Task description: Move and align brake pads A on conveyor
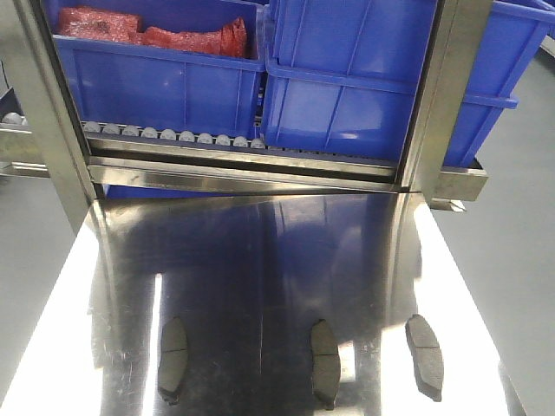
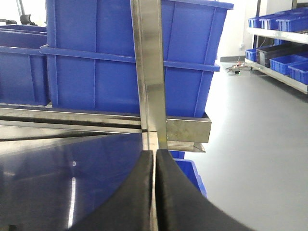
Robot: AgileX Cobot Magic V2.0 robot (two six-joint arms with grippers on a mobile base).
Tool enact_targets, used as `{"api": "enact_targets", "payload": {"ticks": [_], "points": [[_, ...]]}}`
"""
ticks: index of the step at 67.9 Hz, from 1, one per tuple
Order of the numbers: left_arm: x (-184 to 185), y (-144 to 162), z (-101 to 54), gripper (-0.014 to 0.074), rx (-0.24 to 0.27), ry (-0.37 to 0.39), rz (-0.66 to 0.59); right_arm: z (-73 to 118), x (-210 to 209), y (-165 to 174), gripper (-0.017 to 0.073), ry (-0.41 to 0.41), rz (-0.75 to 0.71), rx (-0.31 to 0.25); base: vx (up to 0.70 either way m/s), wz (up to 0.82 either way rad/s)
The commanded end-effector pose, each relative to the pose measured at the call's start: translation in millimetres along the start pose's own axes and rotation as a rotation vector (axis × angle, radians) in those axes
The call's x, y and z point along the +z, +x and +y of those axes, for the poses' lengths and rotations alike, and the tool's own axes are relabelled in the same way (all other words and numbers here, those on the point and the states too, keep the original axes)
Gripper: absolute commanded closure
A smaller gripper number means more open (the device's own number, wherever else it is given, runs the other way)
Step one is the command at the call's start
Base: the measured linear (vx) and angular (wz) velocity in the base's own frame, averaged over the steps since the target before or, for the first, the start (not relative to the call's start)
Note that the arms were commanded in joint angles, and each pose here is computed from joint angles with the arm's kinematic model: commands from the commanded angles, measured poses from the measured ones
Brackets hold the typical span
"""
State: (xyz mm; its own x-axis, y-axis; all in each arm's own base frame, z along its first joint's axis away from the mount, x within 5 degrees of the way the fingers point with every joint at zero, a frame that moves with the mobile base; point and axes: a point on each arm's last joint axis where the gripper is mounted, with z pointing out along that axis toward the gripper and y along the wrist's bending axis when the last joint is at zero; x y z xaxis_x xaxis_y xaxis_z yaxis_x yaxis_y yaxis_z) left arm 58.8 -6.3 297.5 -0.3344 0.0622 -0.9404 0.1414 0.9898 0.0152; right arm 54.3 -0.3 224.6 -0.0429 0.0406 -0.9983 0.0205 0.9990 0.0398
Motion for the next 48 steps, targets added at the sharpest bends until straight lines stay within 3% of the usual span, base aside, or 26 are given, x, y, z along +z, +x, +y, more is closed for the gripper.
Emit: {"api": "enact_targets", "payload": {"ticks": [1, 8, 14, 27, 33, 39, 48], "points": [[-4, -16, -0.6, 0.0601, 0.006, 0.009, -0.114, 0.4, 2, -29, 0.0551, 0.009, -0.043, -0.006, 0.0, 0.0], [-4, -16, -0.6, 0.0599, 0.006, 0.009, -0.114, 0.5, 9, -44, 0.0495, 0.012, -0.023, -0.015, 0.0, 0.0], [-4, -16, -0.6, 0.0599, 0.006, 0.009, -0.114, 0.8, 15, -57, 0.0396, 0.013, -0.018, -0.015, 0.0, 0.0], [-4, -16, -0.6, 0.0599, 0.006, 0.009, -0.114, 1.5, 27, -84, 0.0029, 0.014, -0.009, -0.02, 0.0, 0.0], [-4, -16, -0.6, 0.0599, 0.006, 0.009, -0.114, 1.6, 32, -93, -0.0098, 0.015, -0.006, -0.038, 0.0, 0.0], [-4, -16, -0.6, 0.0599, 0.006, 0.009, -0.114, 1.9, 38, -106, -0.0167, 0.015, -0.006, -0.039, 0.0, 0.0], [-4, -16, -0.6, 0.0599, 0.006, 0.009, -0.114, 2.6, 47, -128, -0.0159, 0.014, -0.016, -0.033, 0.0, 0.0]]}}
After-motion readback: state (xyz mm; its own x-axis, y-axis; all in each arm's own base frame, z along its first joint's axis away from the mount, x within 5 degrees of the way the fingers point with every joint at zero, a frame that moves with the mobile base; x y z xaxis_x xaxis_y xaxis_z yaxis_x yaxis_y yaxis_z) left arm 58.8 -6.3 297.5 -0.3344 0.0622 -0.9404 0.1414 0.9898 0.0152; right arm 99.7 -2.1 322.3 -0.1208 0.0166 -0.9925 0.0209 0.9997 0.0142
